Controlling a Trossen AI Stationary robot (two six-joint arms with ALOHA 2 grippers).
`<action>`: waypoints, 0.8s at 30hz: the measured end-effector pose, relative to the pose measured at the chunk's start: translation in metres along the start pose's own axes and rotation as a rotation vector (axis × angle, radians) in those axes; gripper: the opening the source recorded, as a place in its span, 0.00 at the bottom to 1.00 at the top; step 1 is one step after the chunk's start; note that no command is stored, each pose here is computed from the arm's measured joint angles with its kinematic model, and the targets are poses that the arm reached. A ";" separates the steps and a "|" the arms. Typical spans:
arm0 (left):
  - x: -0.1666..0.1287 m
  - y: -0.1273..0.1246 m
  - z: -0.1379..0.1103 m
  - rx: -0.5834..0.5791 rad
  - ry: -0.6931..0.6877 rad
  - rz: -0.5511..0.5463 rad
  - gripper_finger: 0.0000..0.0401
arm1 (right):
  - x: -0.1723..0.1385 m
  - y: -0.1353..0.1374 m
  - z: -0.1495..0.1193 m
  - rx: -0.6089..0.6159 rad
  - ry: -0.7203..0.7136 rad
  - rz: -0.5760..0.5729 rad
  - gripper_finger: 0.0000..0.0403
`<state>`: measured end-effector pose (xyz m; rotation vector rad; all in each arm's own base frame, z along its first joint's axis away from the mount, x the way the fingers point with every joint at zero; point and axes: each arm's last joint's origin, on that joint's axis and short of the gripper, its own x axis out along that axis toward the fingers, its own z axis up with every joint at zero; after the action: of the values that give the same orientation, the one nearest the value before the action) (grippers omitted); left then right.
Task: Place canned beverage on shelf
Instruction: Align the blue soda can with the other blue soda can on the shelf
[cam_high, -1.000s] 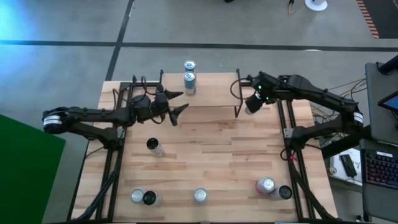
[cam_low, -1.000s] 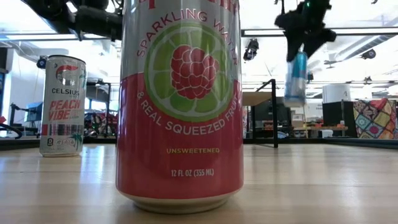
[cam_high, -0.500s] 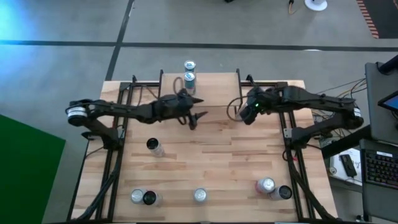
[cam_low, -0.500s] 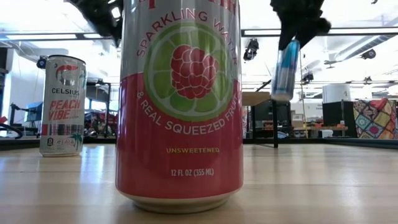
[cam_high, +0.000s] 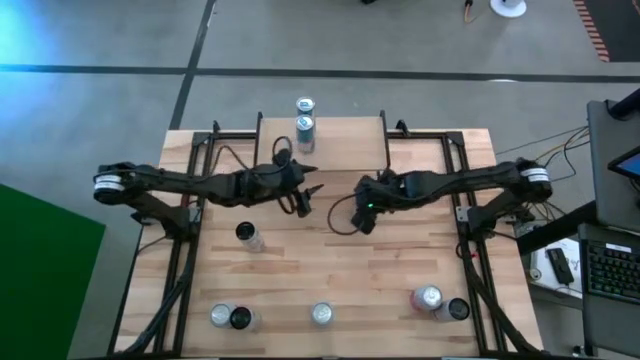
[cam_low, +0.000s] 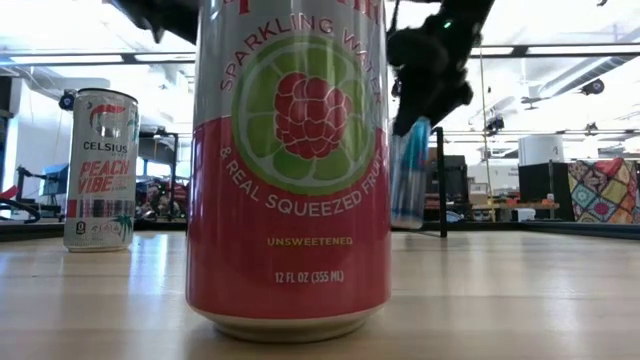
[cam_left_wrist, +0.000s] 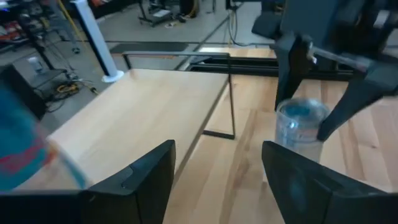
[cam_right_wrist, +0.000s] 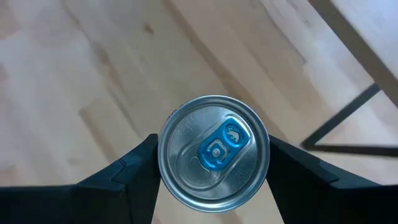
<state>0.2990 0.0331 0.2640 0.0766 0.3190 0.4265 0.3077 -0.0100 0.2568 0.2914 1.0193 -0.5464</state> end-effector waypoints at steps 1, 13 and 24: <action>-0.004 0.001 -0.001 -0.007 -0.005 -0.001 0.56 | 0.006 0.002 0.002 -0.014 0.003 -0.019 0.59; -0.024 0.011 -0.013 -0.028 -0.026 0.097 0.56 | 0.032 0.028 0.031 -0.082 -0.002 -0.014 0.66; -0.021 0.009 -0.015 0.001 -0.020 0.084 0.56 | -0.013 0.022 0.045 -0.134 -0.117 0.040 0.81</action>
<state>0.2722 0.0326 0.2566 0.0951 0.2967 0.5087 0.3470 -0.0096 0.2904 0.1585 0.9302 -0.4515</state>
